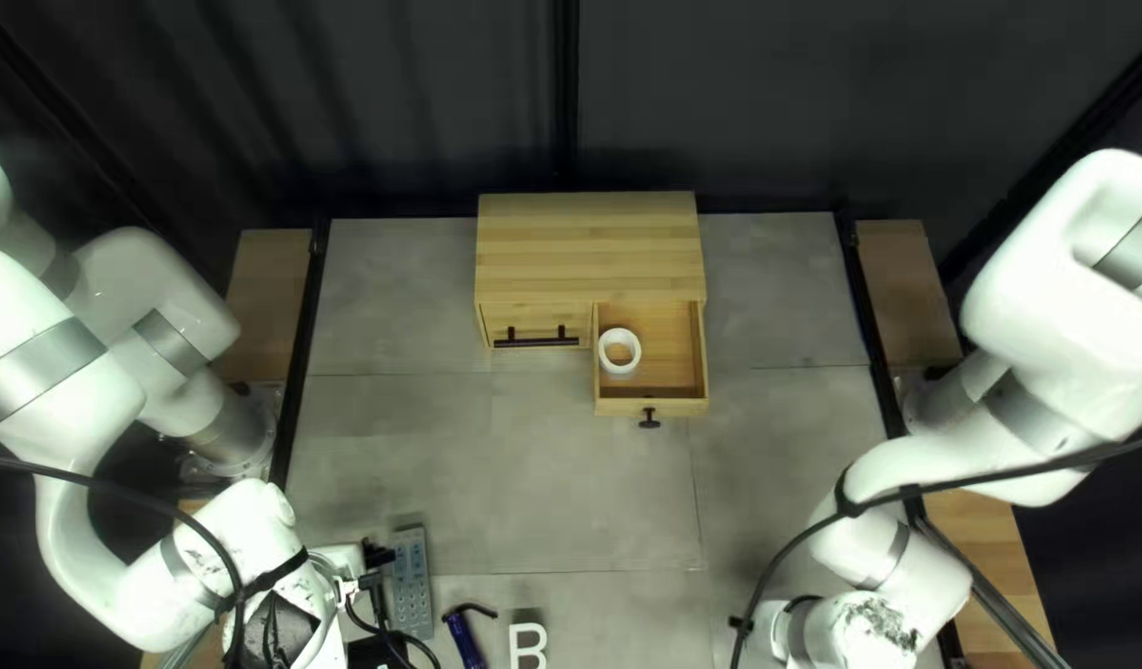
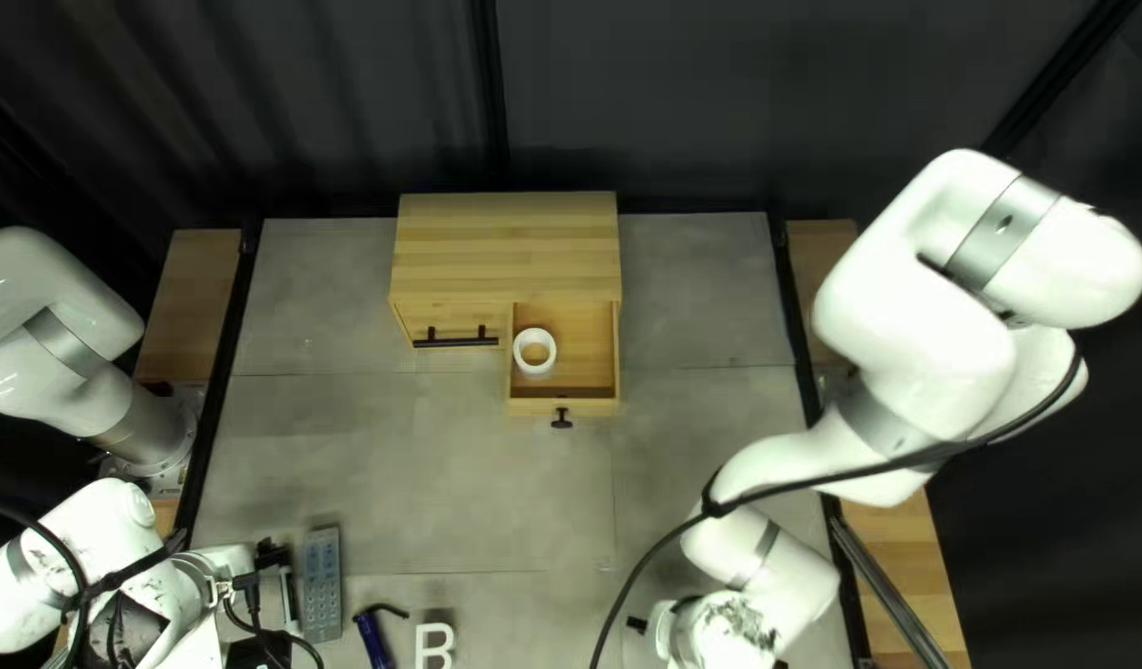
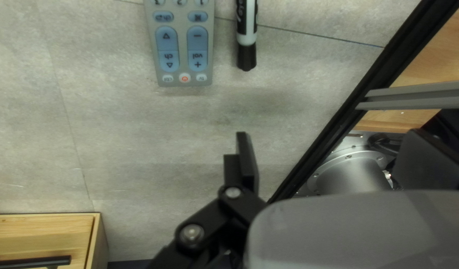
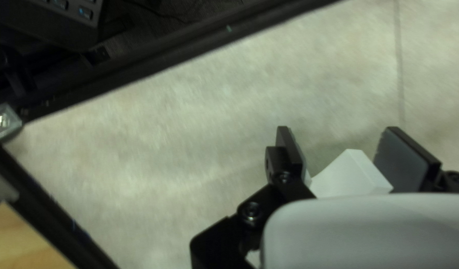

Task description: Open drawers and place objects into drawer and close

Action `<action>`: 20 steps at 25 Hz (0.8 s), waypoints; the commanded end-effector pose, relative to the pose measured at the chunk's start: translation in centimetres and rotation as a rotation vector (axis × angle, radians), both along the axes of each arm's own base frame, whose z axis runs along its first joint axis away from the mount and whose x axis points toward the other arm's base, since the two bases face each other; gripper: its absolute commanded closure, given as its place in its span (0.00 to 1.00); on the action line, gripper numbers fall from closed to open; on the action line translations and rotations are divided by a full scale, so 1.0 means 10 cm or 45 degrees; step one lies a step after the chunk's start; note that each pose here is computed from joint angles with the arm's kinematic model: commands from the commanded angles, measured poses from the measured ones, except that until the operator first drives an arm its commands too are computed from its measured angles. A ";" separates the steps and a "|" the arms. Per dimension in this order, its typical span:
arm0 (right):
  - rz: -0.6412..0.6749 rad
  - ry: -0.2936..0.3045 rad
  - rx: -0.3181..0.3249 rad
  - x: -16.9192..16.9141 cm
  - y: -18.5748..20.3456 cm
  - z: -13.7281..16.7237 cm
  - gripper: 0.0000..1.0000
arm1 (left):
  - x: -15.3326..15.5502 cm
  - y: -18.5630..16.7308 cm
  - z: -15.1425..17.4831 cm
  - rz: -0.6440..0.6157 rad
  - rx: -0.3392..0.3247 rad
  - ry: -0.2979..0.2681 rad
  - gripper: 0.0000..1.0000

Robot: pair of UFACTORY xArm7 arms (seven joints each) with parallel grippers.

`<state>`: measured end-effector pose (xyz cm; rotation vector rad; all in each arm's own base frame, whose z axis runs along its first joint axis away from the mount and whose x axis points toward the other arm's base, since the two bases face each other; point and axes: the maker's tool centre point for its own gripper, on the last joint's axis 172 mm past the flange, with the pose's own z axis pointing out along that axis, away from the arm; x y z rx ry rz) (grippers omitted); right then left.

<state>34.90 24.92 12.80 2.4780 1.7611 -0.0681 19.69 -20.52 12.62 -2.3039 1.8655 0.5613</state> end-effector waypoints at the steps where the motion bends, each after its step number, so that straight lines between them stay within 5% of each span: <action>1: 0.027 -0.007 -0.075 0.23 -0.61 0.48 0.93 | 0.00 0.00 0.00 0.000 0.000 0.000 0.00; 10: 0.206 0.001 -0.193 0.55 -1.55 0.97 0.87 | 0.00 0.00 0.00 0.000 0.000 0.000 0.00; 20: 0.322 -0.012 -0.194 0.85 -2.19 0.87 0.89 | 0.00 0.00 0.00 0.000 0.000 0.000 0.00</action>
